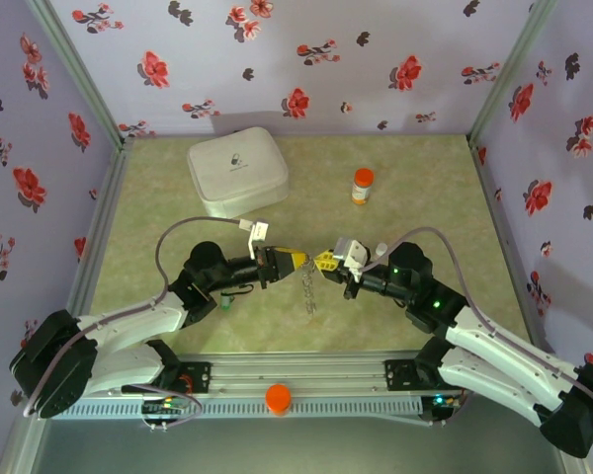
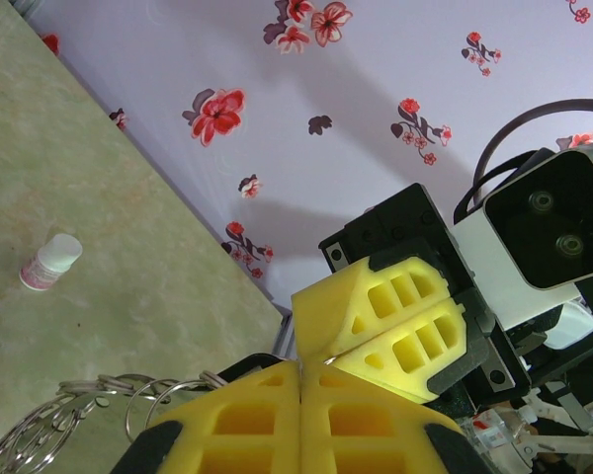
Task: Put the keys on the keyring
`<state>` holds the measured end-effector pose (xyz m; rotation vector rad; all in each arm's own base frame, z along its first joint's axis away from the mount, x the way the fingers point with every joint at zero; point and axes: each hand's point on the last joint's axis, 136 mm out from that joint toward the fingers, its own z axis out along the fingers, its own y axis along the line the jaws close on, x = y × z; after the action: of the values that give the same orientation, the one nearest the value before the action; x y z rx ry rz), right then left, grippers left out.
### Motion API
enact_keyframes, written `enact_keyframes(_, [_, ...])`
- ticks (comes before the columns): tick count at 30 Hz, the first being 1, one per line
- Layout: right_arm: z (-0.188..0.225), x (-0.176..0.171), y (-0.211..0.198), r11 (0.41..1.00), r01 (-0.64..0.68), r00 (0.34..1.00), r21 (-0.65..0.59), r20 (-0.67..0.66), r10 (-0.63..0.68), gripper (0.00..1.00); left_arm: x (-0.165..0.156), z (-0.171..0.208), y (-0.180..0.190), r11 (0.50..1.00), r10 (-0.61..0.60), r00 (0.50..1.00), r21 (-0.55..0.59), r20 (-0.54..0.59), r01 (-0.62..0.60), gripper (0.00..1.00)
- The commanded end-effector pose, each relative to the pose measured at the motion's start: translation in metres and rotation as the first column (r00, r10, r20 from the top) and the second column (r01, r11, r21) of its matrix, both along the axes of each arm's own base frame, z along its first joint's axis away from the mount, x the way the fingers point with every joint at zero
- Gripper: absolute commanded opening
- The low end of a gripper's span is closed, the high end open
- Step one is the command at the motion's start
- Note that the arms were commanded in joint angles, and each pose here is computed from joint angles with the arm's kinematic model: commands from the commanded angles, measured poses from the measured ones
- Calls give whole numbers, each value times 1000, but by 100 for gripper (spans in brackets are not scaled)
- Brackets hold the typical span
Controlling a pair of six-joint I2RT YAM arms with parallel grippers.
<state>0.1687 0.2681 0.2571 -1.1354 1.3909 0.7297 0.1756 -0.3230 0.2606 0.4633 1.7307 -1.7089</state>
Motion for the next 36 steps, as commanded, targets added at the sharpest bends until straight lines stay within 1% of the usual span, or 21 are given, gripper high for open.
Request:
enact_keyframes(1, [14,0,0,999,3,999,53,33,-5,0,0,23,1,998,0,999,-62,53,4,0])
enact_keyframes(7, [20,-4,2,996,-18,999,82,29,16,0,0,23,1,998,-1,999,-63,53,5,0])
enact_keyframes(17, [10,-6,9,997,-53,998,53,-16,54,0,-1,22,1,998,-4,999,-62,51,7,0])
enact_keyframes(25, [8,-3,8,998,-35,999,42,-16,35,0,-1,24,1,998,-5,998,-66,57,9,0])
enact_keyframes(36, [-9,5,6,1000,2,1000,-27,-27,-3,0,-3,29,1,997,-14,998,-78,67,19,0])
